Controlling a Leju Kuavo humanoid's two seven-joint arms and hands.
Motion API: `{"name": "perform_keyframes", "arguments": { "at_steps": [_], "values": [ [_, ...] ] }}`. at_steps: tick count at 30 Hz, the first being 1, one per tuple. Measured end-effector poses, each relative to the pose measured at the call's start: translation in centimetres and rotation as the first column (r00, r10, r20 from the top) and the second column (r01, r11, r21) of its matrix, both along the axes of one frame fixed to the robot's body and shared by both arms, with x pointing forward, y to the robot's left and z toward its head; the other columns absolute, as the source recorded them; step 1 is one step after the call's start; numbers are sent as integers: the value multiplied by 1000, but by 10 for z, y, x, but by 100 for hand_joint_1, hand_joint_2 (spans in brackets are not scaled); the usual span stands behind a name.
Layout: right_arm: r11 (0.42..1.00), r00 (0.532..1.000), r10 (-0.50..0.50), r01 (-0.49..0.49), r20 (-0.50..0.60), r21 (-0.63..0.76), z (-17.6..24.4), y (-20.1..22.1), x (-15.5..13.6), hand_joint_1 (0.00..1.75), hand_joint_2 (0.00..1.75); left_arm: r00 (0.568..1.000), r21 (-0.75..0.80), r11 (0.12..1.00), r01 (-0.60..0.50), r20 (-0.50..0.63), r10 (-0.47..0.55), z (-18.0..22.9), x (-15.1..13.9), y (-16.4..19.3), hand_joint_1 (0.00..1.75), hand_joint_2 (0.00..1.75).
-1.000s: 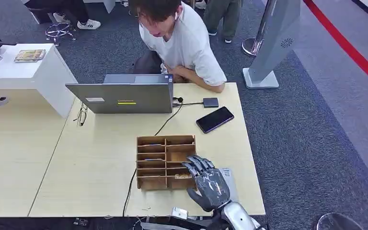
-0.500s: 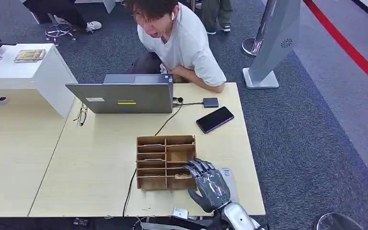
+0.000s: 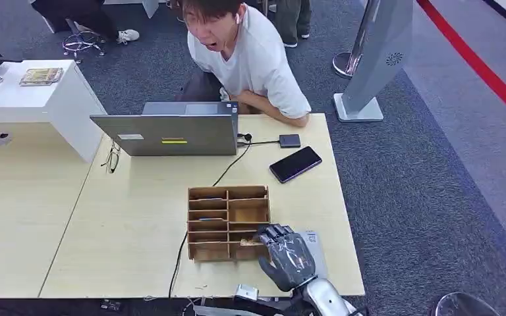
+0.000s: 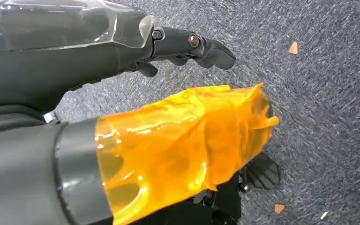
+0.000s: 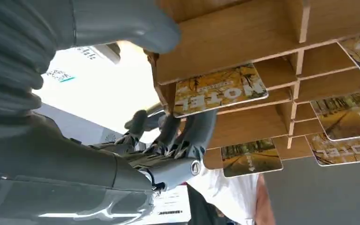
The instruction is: Pass the card to the sensor for recognition and then transmit it.
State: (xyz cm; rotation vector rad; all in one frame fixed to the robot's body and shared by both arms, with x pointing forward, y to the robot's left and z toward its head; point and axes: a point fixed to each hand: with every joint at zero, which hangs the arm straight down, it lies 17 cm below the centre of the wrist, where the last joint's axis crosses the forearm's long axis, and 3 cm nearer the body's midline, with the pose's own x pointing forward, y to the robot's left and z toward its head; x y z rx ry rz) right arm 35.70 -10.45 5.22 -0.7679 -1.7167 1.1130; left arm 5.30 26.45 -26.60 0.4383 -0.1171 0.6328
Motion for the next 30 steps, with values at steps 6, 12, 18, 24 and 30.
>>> {"name": "perform_keyframes", "arguments": {
  "at_steps": [6, 12, 18, 24, 30],
  "values": [
    [1000, 1000, -2, 2, 6, 5, 3, 1, 2, 87, 175, 1000, -5, 1000, 26, -5, -26, 0, 1, -1, 0, 0],
    [1000, 1000, -3, 3, 9, 7, 3, 0, 2, 145, 175, 999, -5, 999, 51, -6, -51, 0, 2, -1, 0, 0],
    [1000, 1000, -10, 9, 13, 17, 5, -1, 3, 162, 175, 998, 1, 998, 62, -5, -62, 0, 3, 0, 0, 0],
    [999, 999, -17, 16, 33, 32, 9, -2, 2, 175, 175, 998, 3, 998, 67, 5, -67, 0, 5, 0, 0, 0],
    [997, 997, -18, 13, 69, 72, 20, 4, 0, 175, 175, 994, -55, 993, 102, 44, -100, -5, 12, 6, 0, 0]
  ]
}}
